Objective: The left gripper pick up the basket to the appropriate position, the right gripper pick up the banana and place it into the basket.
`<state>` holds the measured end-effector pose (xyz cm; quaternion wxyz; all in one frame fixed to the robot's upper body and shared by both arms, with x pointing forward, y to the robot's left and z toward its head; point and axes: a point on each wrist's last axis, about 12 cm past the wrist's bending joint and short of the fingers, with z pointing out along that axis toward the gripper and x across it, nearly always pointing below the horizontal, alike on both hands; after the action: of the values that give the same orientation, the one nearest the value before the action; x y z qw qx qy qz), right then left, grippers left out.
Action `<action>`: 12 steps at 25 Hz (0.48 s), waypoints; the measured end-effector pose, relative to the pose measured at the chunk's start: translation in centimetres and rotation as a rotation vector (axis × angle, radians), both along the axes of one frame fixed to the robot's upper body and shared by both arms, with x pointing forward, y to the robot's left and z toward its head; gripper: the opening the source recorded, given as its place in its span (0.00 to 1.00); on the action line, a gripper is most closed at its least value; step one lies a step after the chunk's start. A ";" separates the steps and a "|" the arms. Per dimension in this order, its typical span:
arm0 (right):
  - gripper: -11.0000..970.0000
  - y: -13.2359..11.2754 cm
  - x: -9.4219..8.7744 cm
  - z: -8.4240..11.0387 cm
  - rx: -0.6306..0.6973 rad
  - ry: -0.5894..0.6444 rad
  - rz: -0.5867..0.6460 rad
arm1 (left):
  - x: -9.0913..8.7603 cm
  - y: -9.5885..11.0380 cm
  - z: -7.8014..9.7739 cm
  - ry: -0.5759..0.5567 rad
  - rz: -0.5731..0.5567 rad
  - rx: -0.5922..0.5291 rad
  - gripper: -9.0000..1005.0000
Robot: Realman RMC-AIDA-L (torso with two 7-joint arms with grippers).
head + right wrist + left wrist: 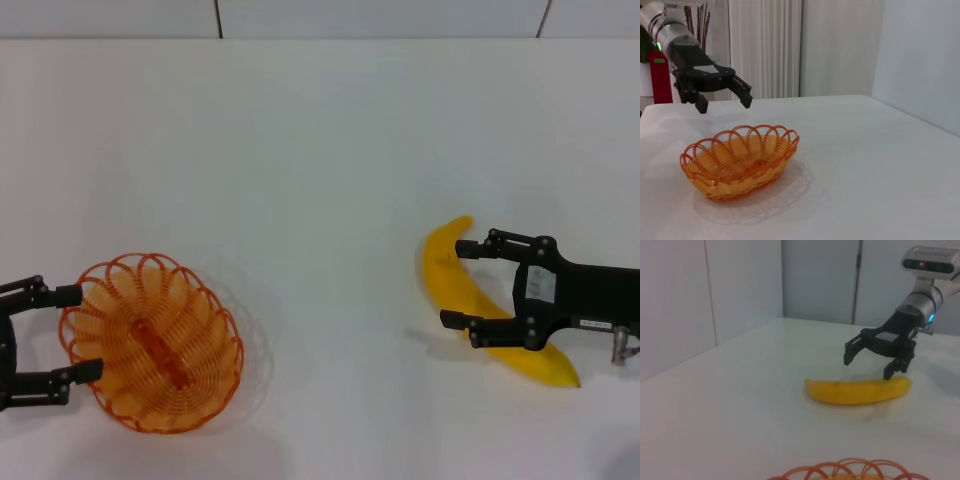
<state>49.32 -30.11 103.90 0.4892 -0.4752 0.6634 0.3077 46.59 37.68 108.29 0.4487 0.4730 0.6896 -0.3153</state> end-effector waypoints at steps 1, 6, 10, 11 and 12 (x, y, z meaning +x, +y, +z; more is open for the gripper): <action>0.88 0.0 0.0 0.0 0.000 0.000 0.000 | 0.1 -0.1 -0.1 -0.003 0.004 0.001 0.87; 0.88 0.1 -0.1 -0.1 0.001 -0.006 0.001 | 0.5 -0.7 -1.0 -0.009 0.035 0.013 0.87; 0.88 0.2 -0.1 -0.2 0.003 -0.012 0.003 | 0.5 -0.9 -1.5 -0.021 0.038 0.016 0.87; 0.88 0.2 -0.2 -0.2 0.003 -0.012 0.003 | 0.5 -0.9 -1.4 -0.023 0.039 0.015 0.87; 0.88 0.2 -0.2 -0.2 0.004 -0.012 0.003 | 0.5 -0.9 -1.4 -0.024 0.040 0.012 0.87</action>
<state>49.16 -29.94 103.71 0.4936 -0.4772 0.6592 0.3069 47.10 36.75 106.88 0.4602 0.4654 0.6954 -0.2967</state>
